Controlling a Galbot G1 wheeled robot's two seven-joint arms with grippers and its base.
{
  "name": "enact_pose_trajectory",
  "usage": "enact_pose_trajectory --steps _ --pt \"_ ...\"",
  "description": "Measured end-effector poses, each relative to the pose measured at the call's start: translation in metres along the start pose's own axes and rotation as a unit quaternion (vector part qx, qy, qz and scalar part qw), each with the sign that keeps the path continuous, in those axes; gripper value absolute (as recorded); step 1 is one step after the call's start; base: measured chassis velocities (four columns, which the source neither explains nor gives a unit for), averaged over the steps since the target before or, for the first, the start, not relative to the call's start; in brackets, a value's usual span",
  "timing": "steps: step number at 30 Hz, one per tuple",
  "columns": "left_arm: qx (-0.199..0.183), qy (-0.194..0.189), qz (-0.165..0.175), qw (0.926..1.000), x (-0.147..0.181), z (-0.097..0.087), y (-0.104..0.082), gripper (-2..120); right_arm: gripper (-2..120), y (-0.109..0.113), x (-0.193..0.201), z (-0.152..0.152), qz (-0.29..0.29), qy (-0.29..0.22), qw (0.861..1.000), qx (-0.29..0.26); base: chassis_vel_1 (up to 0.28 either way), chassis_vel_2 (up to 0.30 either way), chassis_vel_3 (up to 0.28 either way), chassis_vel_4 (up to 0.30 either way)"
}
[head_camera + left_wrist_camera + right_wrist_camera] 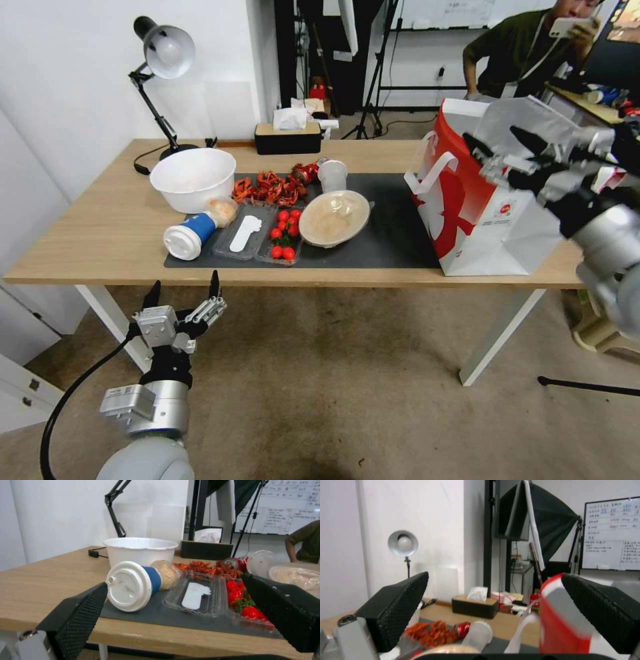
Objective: Pick up the food delivery bag from the floor and place it on the table.
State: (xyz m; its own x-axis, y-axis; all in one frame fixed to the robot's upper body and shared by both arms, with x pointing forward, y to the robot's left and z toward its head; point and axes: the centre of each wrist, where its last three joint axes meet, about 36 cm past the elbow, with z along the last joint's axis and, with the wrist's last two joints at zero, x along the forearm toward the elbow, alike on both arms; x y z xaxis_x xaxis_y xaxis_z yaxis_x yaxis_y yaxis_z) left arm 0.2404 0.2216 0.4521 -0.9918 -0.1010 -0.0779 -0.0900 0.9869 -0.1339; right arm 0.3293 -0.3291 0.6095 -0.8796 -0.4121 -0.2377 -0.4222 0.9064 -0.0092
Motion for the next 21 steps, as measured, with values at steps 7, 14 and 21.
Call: enact_pose_trajectory --steps 7,14,21 --pt "-0.003 -0.002 0.010 0.9999 0.004 0.006 0.000 100 100 0.036 0.062 0.057 0.061 0.035 0.998 0.003 0.000 0.000 0.000 0.000" --pt "-0.003 0.002 0.026 0.9996 0.008 0.020 -0.001 100 100 0.054 0.100 0.101 0.130 0.036 0.991 -0.012 0.000 0.000 0.000 0.000" --pt "-0.008 0.004 0.033 0.9994 0.012 0.031 0.000 100 100 0.063 0.114 0.144 0.157 0.036 0.987 -0.020 0.000 0.000 0.000 0.000"
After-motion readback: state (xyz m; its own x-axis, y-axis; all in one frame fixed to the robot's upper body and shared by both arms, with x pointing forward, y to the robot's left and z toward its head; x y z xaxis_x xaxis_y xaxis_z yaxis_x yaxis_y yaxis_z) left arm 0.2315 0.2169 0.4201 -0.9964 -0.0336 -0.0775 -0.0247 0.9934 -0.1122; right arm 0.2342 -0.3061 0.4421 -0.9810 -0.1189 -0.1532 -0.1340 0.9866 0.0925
